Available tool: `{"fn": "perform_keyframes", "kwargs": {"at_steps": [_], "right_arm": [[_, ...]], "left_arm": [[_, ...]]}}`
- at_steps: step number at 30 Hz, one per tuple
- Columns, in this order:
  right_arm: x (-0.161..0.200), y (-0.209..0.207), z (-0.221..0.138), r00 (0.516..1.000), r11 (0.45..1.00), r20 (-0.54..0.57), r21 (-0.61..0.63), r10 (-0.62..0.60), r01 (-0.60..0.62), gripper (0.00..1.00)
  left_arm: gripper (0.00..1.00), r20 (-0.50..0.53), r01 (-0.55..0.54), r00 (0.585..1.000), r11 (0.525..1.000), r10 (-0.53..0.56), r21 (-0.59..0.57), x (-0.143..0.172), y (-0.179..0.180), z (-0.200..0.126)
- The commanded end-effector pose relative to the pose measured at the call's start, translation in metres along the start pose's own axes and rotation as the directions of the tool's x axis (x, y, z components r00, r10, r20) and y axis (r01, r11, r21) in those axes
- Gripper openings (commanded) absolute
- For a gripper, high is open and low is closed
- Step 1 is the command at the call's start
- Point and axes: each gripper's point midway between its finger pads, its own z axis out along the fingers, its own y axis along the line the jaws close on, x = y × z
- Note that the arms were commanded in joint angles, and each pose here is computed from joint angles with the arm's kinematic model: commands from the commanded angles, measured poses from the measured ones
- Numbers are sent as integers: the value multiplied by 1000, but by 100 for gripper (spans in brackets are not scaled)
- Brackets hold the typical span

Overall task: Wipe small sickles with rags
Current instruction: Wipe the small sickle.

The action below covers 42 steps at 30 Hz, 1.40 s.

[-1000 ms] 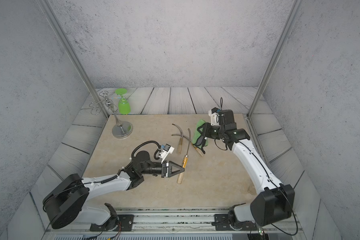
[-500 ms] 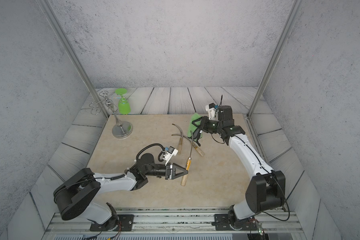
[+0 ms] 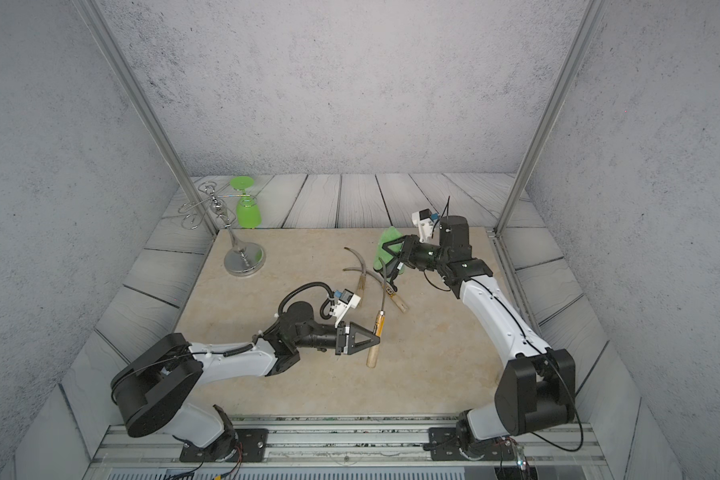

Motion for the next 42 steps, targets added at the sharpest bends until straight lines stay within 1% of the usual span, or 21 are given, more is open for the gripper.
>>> {"fn": "perform_keyframes", "kwargs": {"at_steps": [1, 8, 16, 23, 29, 36, 42], "right_arm": [[12, 32, -13, 1000, 994, -23, -111, 3, -5, 31], [13, 38, -19, 998, 985, 10, -158, 68, -65, 31], [13, 57, -27, 996, 971, 9, -227, 84, -79, 31], [22, 63, -33, 996, 963, -8, -253, 89, -88, 31], [33, 56, -35, 996, 969, -28, -228, 90, -94, 31], [49, 46, -38, 995, 975, -53, -201, 85, -94, 31], [64, 25, -42, 997, 994, -56, -94, 54, -60, 31]], "left_arm": [[0, 49, -73, 996, 997, 74, -15, -27, -7, 1], [0, 62, -90, 994, 995, 93, -48, -38, 0, 0], [0, 77, -92, 992, 994, 96, -54, -47, 7, -3], [0, 121, -77, 989, 996, 82, -48, -72, 17, -9], [0, 145, -81, 986, 996, 85, -33, -96, 21, -14], [0, 176, -76, 981, 996, 83, -50, -111, 26, -26], [0, 205, -61, 976, 997, 70, -51, -113, 23, -47]]}}
